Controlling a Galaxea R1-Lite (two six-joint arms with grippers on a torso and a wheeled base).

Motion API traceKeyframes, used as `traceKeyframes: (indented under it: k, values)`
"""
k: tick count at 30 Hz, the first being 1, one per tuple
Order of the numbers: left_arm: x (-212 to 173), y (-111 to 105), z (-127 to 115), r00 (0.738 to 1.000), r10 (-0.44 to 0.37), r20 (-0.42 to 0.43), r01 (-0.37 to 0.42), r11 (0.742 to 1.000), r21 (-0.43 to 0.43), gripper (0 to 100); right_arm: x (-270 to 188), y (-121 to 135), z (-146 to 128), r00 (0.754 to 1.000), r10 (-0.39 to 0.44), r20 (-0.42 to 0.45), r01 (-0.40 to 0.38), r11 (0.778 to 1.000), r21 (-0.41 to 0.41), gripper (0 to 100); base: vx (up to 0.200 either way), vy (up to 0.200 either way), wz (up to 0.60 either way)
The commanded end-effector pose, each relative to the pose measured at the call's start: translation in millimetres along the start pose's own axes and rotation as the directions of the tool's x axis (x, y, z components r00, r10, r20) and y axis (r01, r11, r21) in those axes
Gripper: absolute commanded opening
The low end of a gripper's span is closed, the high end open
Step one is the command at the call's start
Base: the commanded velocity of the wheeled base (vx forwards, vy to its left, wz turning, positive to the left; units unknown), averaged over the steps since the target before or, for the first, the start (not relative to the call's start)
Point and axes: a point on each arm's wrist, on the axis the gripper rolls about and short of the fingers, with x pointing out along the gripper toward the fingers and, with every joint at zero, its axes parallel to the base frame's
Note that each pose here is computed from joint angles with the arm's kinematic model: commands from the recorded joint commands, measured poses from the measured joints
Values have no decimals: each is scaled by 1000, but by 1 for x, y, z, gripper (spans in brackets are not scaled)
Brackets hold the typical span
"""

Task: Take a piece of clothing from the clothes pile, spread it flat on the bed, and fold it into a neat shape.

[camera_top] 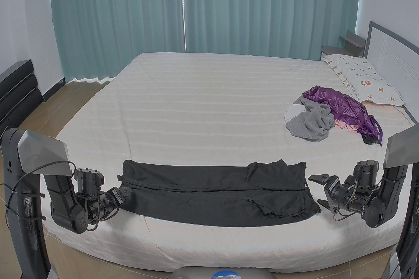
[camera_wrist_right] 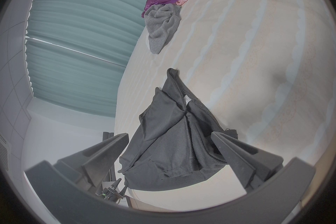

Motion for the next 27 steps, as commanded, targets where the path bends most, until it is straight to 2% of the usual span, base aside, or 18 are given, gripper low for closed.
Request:
traceKeyframes:
  k: [1, 5, 6, 12, 14, 17, 27]
  values:
    - [4, 1, -4, 1000, 5, -12, -5, 1000, 5, 100, 0, -1, 0, 1000, -2, -2, 2, 1000, 0, 100, 0, 0, 0]
    - [4, 0, -4, 1000, 4, -9, -4, 1000, 6, 100, 1, 0, -1, 1000, -1, -3, 1, 1000, -1, 100, 0, 0, 0]
    - [4, 0, -4, 1000, 4, -9, -4, 1000, 6, 0, 1, 0, -1, 1000, -1, -3, 1, 1000, -1, 100, 0, 0, 0]
    - [2, 4, -5, 999, 33, -6, -33, 999, 2, 0, 0, -1, 0, 1000, -2, -2, 2, 1000, 0, 100, 0, 0, 0]
    - [-1, 7, -6, 997, 77, 10, -77, 997, 0, 0, 0, 0, 0, 1000, 0, -1, 0, 1000, 0, 100, 0, 0, 0]
    - [-4, 10, -8, 995, 99, 9, -99, 995, 1, 0, 0, -1, 0, 1000, -2, -2, 2, 1000, 0, 100, 0, 0, 0]
    - [-17, 11, -8, 994, 109, 9, -109, 994, 0, 0, -12, 6, -10, 1000, -11, -3, 11, 1000, -27, 100, 0, 0, 0]
